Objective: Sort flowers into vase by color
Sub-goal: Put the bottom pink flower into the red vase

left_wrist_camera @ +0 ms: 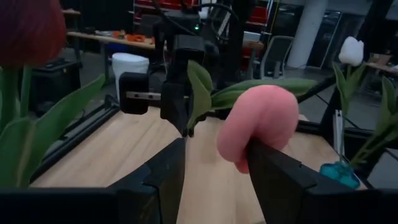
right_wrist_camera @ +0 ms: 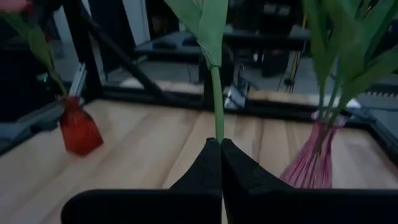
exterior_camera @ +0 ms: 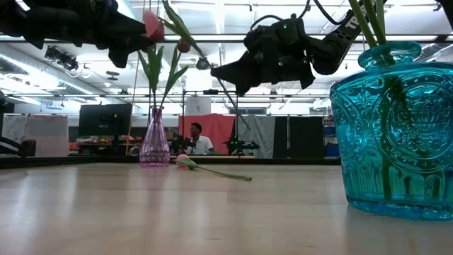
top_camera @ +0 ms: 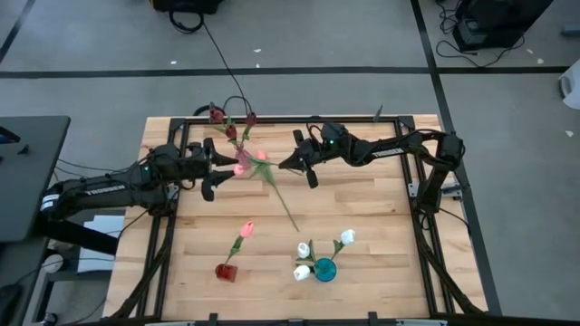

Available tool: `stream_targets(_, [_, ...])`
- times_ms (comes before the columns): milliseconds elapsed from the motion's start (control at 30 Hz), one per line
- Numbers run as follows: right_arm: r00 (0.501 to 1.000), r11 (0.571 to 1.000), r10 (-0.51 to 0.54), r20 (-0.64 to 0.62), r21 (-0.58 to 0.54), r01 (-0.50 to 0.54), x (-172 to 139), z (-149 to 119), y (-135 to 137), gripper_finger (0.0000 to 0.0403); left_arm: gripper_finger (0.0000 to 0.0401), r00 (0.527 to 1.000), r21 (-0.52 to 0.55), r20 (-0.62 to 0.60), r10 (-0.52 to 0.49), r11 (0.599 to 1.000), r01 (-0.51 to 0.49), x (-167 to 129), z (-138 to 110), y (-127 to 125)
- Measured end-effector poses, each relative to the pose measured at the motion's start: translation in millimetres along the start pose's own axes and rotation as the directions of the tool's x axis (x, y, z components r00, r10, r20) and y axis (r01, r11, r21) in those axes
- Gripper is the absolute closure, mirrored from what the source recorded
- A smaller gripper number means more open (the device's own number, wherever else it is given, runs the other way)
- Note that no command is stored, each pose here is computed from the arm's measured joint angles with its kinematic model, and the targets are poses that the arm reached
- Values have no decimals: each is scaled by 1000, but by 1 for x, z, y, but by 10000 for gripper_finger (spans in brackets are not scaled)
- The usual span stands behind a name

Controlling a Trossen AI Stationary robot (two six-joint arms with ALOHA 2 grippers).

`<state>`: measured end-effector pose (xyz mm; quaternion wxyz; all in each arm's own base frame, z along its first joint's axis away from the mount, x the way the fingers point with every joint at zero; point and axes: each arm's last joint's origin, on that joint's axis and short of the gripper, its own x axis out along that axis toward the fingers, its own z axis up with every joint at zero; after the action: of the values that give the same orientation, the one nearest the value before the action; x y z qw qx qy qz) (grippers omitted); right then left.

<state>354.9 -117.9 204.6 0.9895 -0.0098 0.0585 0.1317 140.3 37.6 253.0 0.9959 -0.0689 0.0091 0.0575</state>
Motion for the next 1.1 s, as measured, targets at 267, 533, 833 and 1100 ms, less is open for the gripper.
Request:
stream_targets(267, [999, 998, 39, 6, 40, -39, -10, 12, 0, 399, 224, 999, 3, 26, -21, 1000, 21, 0, 2, -4])
stream_targets(533, [973, 988, 25, -231, 151, 10, -44, 22, 8, 398, 224, 993, 13, 109, -35, 999, 34, -12, 12, -7])
stream_targets(833, [983, 995, -26, -180, 95, 43, -44, 26, 13, 398, 224, 997, -36, 42, 61, 998, -60, -2, 3, -2])
stream_targets(1100, [996, 998, 61, 69, -4, -61, -11, 34, 18, 398, 224, 998, -55, 46, 38, 998, -36, 24, -2, -1])
